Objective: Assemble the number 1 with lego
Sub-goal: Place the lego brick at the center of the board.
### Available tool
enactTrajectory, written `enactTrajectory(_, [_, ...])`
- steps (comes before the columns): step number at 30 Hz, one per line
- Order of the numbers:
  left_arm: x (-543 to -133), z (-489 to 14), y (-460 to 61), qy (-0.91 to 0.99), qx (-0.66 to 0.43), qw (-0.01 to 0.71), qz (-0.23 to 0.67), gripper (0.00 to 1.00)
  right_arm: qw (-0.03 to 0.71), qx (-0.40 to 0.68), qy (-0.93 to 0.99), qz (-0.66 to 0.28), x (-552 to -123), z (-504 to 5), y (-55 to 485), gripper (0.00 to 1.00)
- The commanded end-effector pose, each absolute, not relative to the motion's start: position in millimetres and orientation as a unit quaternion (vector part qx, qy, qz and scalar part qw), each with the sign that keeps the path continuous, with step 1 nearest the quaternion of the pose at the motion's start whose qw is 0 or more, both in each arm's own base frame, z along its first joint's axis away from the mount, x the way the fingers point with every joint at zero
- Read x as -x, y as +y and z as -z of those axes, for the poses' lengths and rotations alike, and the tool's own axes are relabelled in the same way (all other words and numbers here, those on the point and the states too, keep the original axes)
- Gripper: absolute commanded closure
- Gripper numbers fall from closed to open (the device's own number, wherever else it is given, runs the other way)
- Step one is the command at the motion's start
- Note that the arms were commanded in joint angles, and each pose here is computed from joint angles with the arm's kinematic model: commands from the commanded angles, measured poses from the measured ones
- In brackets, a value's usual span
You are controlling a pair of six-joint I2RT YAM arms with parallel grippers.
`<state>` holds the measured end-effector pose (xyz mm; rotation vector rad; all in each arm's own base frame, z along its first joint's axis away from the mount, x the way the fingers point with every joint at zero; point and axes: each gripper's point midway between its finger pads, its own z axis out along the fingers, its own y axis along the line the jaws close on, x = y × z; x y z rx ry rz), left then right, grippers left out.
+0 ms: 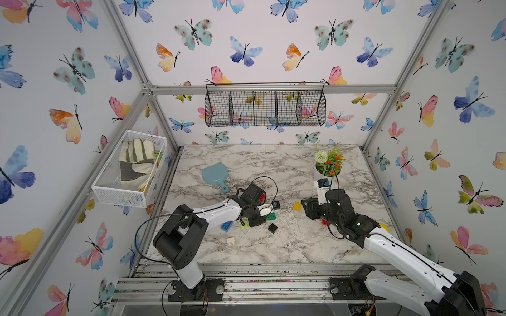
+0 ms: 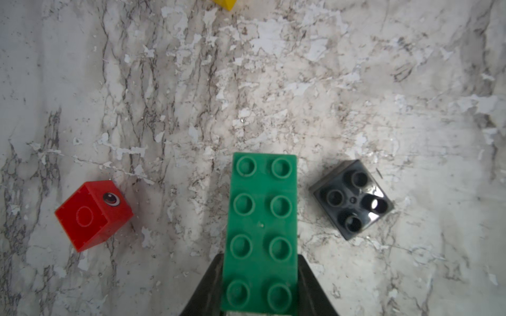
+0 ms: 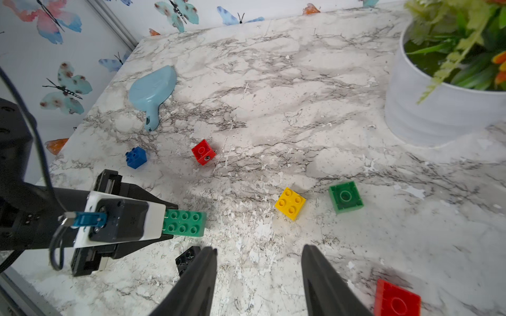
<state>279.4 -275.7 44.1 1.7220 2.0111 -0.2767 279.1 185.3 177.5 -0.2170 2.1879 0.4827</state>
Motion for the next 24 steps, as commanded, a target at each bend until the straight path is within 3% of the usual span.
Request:
enactTrajectory(1, [-287,-41,-285,0.717,-0.647,0.243,0.095,0.73,0.453,0.067,0.869,-0.187,-283,-193,179,0.45])
enactTrajectory(6, [-293,-28,-291,0.707,-0.662,0.230,0.096,0.68,0.452,0.073,0.868,-0.190,-282,-194,180,0.45])
enactTrajectory(17, [-297,-23,-290,0.710,-0.659,0.230,0.092,0.33,0.457,0.110,0.863,-0.188,-273,-196,180,0.42])
enactTrajectory(21, [-298,-62,-291,0.704,-0.645,0.280,0.095,0.30,0.444,0.216,0.842,-0.217,-262,-192,206,0.42])
enactTrajectory(24, [-305,-104,-284,0.716,-0.594,0.356,0.089,0.29,0.393,0.296,0.841,-0.227,-251,-174,225,0.43])
